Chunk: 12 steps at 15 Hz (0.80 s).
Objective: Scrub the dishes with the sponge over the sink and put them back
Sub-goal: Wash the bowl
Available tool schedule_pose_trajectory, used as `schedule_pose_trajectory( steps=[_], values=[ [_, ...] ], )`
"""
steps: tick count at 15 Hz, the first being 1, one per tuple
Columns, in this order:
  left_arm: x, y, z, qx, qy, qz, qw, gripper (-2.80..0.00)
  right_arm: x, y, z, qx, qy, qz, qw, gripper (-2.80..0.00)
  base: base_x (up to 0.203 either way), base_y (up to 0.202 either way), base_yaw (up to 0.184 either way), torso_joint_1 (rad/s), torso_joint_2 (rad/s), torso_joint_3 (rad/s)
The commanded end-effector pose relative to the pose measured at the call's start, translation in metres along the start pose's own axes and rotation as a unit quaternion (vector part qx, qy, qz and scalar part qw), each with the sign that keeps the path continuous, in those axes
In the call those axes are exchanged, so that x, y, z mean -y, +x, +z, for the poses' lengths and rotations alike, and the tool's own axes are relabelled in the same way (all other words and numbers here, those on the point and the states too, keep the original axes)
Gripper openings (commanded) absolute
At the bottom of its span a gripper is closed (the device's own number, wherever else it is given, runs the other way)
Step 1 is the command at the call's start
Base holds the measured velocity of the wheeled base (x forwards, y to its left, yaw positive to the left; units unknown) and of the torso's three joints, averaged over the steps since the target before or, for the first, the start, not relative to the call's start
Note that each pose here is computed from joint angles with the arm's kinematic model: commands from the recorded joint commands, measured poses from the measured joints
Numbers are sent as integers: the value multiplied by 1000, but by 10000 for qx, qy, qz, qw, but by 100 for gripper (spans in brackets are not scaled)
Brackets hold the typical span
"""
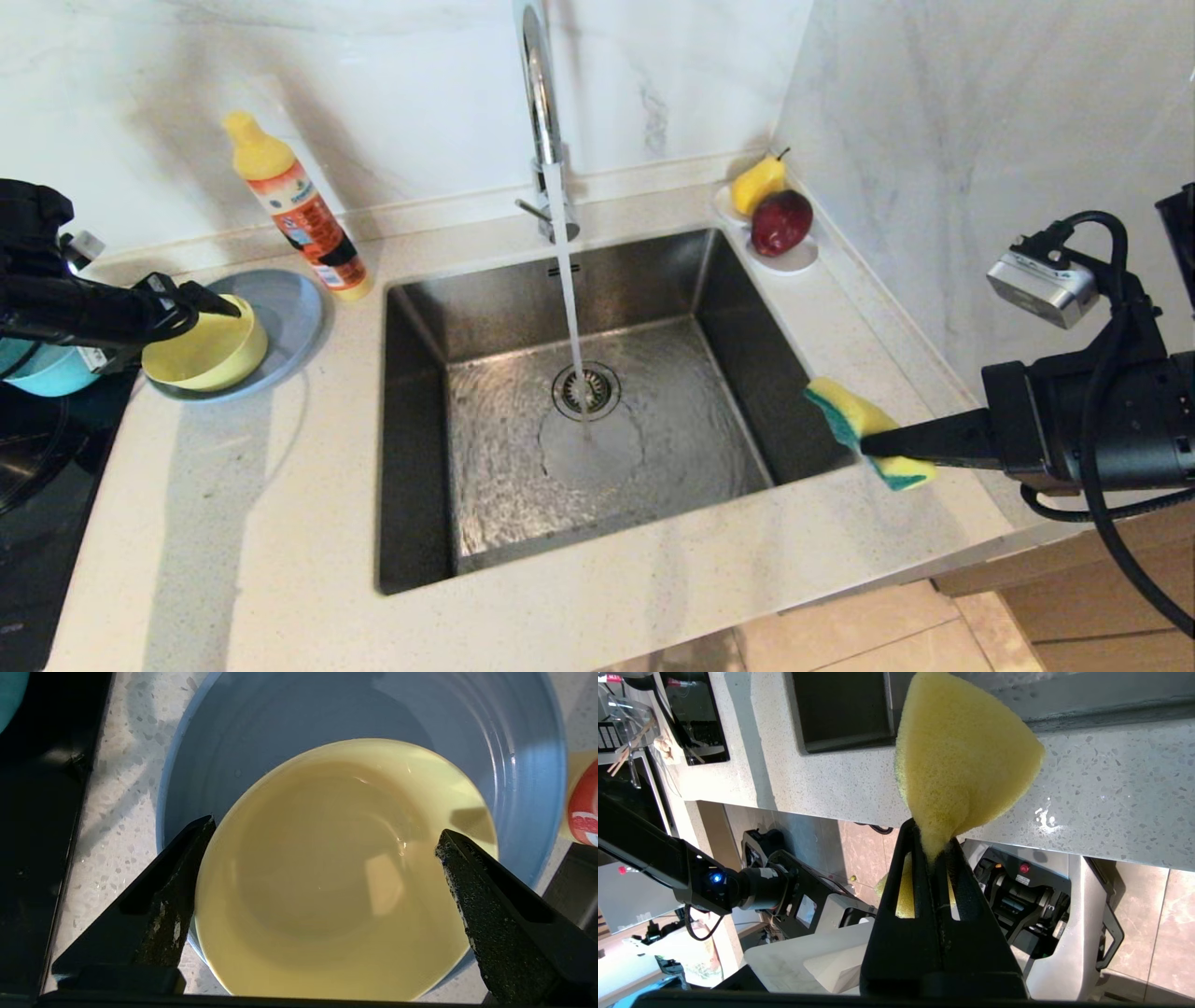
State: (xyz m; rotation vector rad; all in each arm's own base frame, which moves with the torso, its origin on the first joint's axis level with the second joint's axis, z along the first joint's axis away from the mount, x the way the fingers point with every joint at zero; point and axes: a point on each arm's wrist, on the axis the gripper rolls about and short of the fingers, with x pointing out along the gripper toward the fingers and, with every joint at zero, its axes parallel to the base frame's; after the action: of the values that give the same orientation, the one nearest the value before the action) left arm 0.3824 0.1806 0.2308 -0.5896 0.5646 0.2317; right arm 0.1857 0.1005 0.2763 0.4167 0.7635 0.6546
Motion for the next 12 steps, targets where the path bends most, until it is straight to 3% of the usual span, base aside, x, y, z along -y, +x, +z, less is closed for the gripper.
schedule_pose_trajectory(
  steps=[1,2,3,12],
  values=[
    [-1,2,-1,-25,-15,6,10000,0,0,0,0,-12,15,6,10000,-280,0,0,0,0,0,0],
    [-1,3,0,-11,-10,1,10000,0,0,1,0,-15,16,4,10000,-280,0,0,0,0,0,0],
    [-1,3,0,7,-5,9,10000,-280,0,0,0,-16,22,1,10000,-280,0,0,0,0,0,0],
    [-5,13,0,81,38,37,10000,-280,0,0,2,33,8,8,10000,-280,0,0,0,0,0,0]
  ],
)
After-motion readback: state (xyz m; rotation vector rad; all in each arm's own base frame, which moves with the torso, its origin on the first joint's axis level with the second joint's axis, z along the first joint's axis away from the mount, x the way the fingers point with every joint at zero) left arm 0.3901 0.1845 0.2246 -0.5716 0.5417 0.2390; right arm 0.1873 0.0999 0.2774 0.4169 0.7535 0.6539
